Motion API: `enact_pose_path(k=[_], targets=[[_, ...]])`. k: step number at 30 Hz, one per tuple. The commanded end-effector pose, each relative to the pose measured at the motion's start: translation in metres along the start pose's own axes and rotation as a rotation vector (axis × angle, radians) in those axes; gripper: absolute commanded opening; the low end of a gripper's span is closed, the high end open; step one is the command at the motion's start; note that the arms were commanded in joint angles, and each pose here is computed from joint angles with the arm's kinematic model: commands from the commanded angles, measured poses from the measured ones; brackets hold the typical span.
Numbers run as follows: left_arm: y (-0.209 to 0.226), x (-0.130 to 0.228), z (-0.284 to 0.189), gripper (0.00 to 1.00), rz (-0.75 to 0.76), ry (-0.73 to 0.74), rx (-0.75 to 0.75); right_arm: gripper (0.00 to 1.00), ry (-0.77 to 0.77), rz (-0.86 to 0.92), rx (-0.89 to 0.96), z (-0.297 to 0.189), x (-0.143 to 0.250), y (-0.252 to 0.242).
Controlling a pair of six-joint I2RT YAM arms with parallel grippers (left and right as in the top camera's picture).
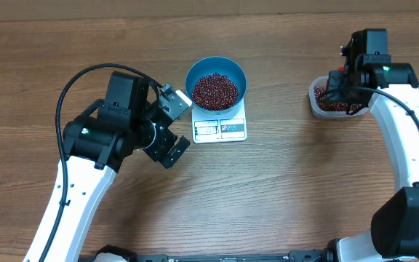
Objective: Scoop item into bowl and weigh 150g on scale
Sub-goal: 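Carry the red scoop to the blue bowl and tip it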
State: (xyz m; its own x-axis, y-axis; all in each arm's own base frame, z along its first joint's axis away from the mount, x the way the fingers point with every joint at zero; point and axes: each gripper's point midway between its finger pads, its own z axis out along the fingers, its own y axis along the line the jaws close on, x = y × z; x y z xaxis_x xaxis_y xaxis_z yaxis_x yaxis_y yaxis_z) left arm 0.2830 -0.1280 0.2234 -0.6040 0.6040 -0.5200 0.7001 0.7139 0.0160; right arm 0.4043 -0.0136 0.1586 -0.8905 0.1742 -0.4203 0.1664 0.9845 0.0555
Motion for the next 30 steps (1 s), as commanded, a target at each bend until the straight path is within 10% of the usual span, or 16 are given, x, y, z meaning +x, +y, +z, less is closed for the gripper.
enact_pose_path(k=[1,15,30], targets=[[0.000,0.001,0.001,1.00,0.007,0.002,0.007,0.04,-0.055,0.060,-0.353,-0.038,-0.015,0.060],[0.000,0.001,0.001,1.00,0.007,0.002,0.007,0.04,-0.335,-0.039,-0.542,-0.117,-0.053,0.089],[0.000,0.001,0.001,1.00,0.007,0.002,0.007,0.04,-0.272,-0.847,-0.559,-0.061,0.024,0.231]])
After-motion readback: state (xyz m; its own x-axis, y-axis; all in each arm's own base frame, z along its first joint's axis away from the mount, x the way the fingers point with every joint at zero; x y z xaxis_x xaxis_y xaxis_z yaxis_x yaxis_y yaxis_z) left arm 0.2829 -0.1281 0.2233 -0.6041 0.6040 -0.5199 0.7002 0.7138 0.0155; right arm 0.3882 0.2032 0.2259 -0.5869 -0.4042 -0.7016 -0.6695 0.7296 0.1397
